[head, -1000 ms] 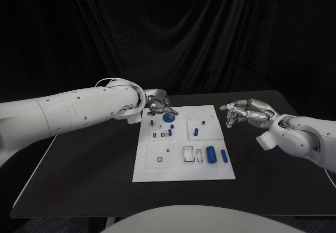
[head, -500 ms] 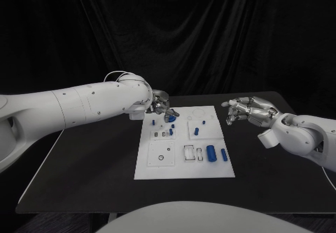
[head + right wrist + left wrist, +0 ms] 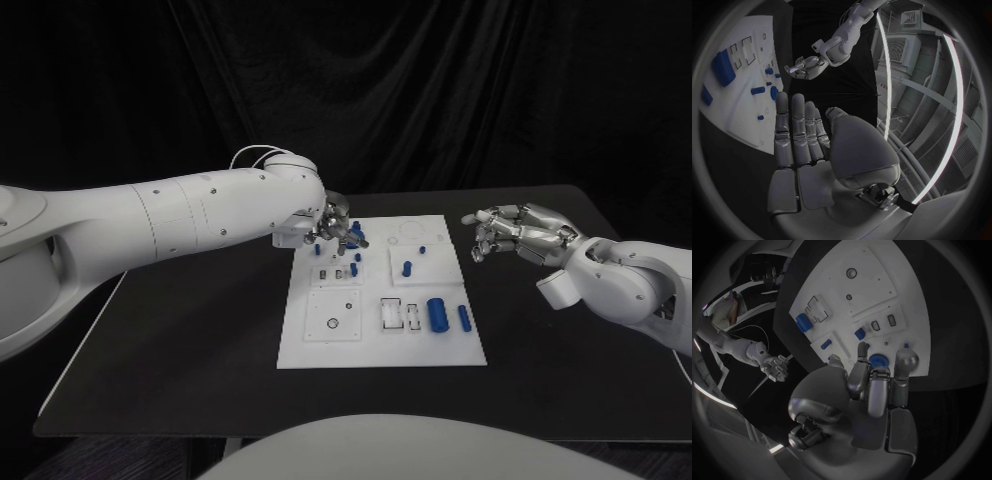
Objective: Assemble the parts on the task board
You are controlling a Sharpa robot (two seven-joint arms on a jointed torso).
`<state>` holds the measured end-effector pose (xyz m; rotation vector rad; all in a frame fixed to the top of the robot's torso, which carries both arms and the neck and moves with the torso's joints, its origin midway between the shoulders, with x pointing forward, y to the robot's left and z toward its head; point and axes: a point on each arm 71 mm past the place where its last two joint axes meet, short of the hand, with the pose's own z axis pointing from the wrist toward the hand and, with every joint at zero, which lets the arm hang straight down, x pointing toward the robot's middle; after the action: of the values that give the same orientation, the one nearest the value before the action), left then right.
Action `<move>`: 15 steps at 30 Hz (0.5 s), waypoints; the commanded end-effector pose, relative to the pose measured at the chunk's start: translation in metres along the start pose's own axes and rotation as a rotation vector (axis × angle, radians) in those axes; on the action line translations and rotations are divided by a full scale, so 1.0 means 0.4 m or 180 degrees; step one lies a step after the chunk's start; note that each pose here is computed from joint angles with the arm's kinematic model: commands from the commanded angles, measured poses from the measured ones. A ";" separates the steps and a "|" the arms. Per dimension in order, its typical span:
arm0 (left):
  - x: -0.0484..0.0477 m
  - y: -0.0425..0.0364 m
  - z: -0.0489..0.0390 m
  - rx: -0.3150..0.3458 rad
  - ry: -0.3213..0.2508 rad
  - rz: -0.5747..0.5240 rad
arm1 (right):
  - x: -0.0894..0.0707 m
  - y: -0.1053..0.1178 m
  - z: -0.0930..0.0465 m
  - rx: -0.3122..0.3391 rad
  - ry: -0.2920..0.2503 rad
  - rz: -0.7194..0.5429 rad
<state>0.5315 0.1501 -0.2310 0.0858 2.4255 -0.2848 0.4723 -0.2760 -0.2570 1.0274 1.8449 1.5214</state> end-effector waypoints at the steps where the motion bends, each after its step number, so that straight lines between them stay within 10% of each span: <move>1: 0.007 0.000 0.000 -0.0021 0.0083 0.0047 | -0.005 -0.006 -0.002 0.0064 -0.0129 -0.0109; 15: 0.015 -0.003 0.006 -0.0046 0.0070 0.0030 | -0.027 -0.006 -0.013 0.0059 -0.0403 -0.0307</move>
<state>0.5293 0.1501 -0.2357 0.0891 2.4424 -0.2679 0.4738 -0.2860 -0.2572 1.0070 1.8044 1.4048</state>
